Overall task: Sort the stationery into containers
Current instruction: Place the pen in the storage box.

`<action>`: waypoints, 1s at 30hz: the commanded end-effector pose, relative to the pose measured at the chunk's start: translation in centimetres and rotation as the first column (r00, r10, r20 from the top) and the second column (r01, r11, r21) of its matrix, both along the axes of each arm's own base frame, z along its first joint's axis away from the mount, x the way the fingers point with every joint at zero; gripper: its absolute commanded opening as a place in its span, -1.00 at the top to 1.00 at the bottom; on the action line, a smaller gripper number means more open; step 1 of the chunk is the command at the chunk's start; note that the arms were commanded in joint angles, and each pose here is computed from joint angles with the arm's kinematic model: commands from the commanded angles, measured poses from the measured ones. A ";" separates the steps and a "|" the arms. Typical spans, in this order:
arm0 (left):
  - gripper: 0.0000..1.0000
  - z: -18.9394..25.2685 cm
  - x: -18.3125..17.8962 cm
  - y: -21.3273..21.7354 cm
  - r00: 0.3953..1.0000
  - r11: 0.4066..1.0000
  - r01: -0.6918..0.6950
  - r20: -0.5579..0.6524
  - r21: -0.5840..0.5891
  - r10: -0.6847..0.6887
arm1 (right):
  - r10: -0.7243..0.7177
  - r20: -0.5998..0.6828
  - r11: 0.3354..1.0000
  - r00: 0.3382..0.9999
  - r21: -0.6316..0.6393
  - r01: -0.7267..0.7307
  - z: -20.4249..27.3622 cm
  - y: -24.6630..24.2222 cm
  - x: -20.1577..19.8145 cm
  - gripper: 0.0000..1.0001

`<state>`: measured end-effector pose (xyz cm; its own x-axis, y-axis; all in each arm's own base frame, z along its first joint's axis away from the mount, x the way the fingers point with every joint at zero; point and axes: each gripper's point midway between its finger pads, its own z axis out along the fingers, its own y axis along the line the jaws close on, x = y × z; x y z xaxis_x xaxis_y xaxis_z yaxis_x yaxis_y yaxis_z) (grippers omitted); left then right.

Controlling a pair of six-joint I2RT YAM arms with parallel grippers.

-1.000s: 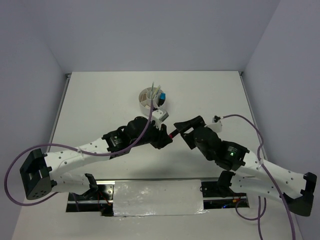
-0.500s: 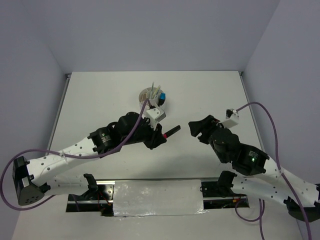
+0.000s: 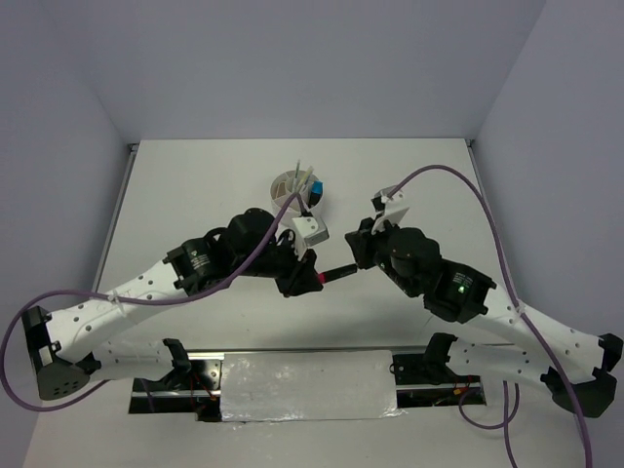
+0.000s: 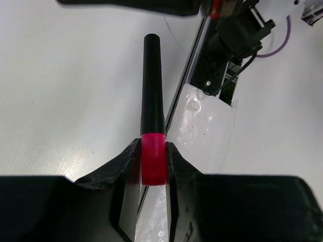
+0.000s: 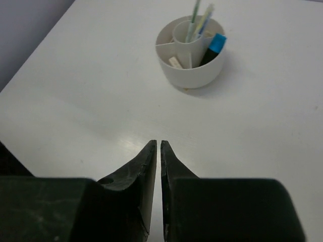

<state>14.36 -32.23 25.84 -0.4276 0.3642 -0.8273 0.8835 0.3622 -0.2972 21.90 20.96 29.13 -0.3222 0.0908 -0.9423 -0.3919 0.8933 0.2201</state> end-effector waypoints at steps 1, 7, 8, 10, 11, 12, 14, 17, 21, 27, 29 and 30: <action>1.00 2.8 -0.6 -0.1 0.997 0.996 0.051 0.061 -0.078 -0.047 | 0.205 0.071 0.978 0.976 0.025 -0.208 1.7 2.7 -1.6 0.69; 1.00 3.1 1.2 -0.4 0.997 0.996 -0.033 0.067 -0.078 0.038 | 0.302 -0.010 0.952 0.953 0.062 -0.300 -2.0 4.5 -3.1 0.69; 1.00 3.4 1.5 -0.5 0.996 0.995 -0.040 0.073 -0.089 0.046 | 0.301 -0.016 0.952 0.953 0.067 -0.300 -2.4 4.5 -3.2 0.69; 1.00 4.2 2.1 -0.7 0.994 0.990 -0.065 0.081 -0.123 0.076 | 0.287 -0.034 0.956 0.957 0.069 -0.285 -3.4 4.4 -3.1 0.69; 1.00 4.5 2.4 -0.7 0.993 0.988 -0.077 0.083 -0.132 0.089 | 0.279 -0.041 0.959 0.959 0.064 -0.277 -3.8 4.3 -3.0 0.70; 1.00 4.7 2.6 -0.6 0.991 0.985 -0.094 0.078 -0.143 0.106 | 0.265 -0.055 0.963 0.963 0.058 -0.262 -4.4 4.3 -2.8 0.70; 1.00 5.8 3.0 -0.5 0.988 0.975 -0.116 0.082 -0.190 0.134 | 0.256 -0.066 0.966 0.964 0.055 -0.252 -4.8 4.3 -2.7 0.70; 1.00 6.6 3.5 -0.2 0.984 0.963 -0.140 0.079 -0.231 0.162 | 0.244 -0.083 0.969 0.966 0.067 -0.239 -5.3 4.4 -2.6 0.70; 1.00 5.9 3.7 -0.3 0.984 0.964 -0.148 0.066 -0.223 0.166 | 0.201 -0.077 0.977 0.977 0.086 -0.194 -5.0 3.9 -2.2 0.68; 1.00 5.1 3.8 -0.4 0.984 0.959 -0.155 0.049 -0.239 0.171 | 0.125 -0.083 0.990 0.989 0.076 -0.118 -4.9 3.2 -1.2 0.59; 1.00 5.0 3.9 -0.4 0.984 0.958 -0.157 0.045 -0.241 0.173 | 0.089 -0.074 0.994 0.993 0.078 -0.083 -4.4 2.8 -0.7 0.48; 1.00 4.9 3.9 -0.4 0.983 0.957 -0.160 0.045 -0.243 0.176 | 0.064 -0.081 0.996 0.995 0.067 -0.059 -4.6 2.4 -0.5 0.45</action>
<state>17.61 -32.10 27.45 -0.4678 0.1911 -0.8629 0.8191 0.4606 -0.3420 20.40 24.03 23.39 -0.4251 0.0774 -0.9018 -0.4853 0.8216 0.2993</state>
